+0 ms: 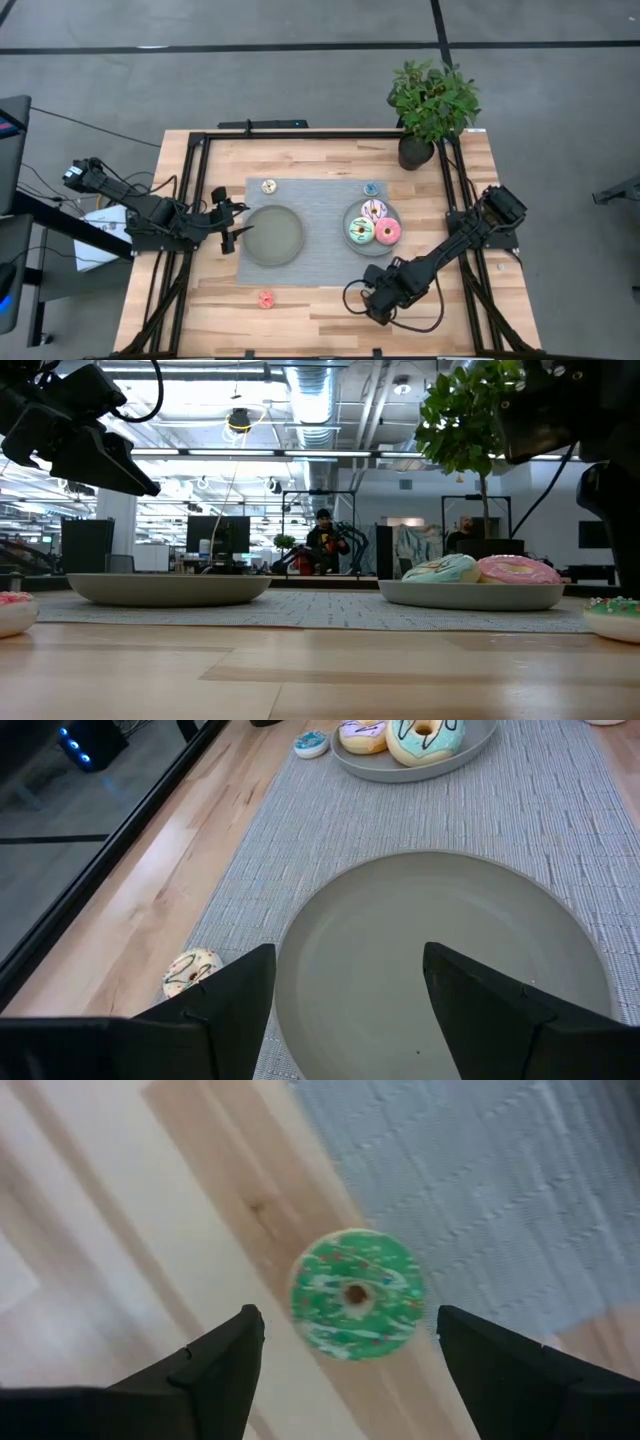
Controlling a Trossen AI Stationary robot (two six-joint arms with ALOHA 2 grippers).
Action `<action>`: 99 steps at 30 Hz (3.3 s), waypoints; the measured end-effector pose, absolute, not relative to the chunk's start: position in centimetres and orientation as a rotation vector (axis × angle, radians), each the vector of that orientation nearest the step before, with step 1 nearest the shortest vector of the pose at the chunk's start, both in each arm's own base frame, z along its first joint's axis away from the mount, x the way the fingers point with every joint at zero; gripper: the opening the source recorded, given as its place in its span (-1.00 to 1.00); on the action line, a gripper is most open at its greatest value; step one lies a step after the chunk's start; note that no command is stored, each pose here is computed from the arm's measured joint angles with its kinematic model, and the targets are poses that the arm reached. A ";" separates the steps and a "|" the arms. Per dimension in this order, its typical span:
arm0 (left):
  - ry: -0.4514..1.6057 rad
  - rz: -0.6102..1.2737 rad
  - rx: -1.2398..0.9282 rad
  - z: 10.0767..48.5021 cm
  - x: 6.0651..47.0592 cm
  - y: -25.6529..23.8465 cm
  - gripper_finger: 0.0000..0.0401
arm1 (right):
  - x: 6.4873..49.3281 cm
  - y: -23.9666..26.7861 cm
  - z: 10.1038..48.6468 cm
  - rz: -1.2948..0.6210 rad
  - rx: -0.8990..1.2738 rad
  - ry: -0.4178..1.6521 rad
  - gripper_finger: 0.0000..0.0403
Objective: Pick & Place donuts
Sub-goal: Put the small green donut into the green plate
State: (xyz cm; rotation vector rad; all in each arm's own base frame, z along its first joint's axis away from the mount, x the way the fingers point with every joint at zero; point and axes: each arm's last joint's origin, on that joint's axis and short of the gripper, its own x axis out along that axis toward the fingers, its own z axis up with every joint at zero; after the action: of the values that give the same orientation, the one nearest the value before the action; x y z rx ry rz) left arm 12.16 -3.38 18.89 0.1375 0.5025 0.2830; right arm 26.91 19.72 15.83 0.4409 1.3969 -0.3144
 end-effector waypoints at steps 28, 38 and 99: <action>0.502 0.284 0.133 18.9 12.2 -3.4 0.23 | 27.5 20.0 13.6 -0.354 0.407 1.407 0.42; 0.501 0.284 0.133 18.9 12.2 -3.4 0.23 | 27.5 20.0 13.6 -0.357 0.409 1.407 0.42; 0.258 -0.022 0.041 21.5 13.4 -4.7 0.23 | 28.8 19.0 20.8 -0.027 0.169 1.002 -0.34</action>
State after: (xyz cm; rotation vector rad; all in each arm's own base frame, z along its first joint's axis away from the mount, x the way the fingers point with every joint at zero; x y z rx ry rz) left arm 13.41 -4.69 21.49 0.0413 0.2581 -0.0216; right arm 28.79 18.95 20.85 0.1690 1.0016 -0.0270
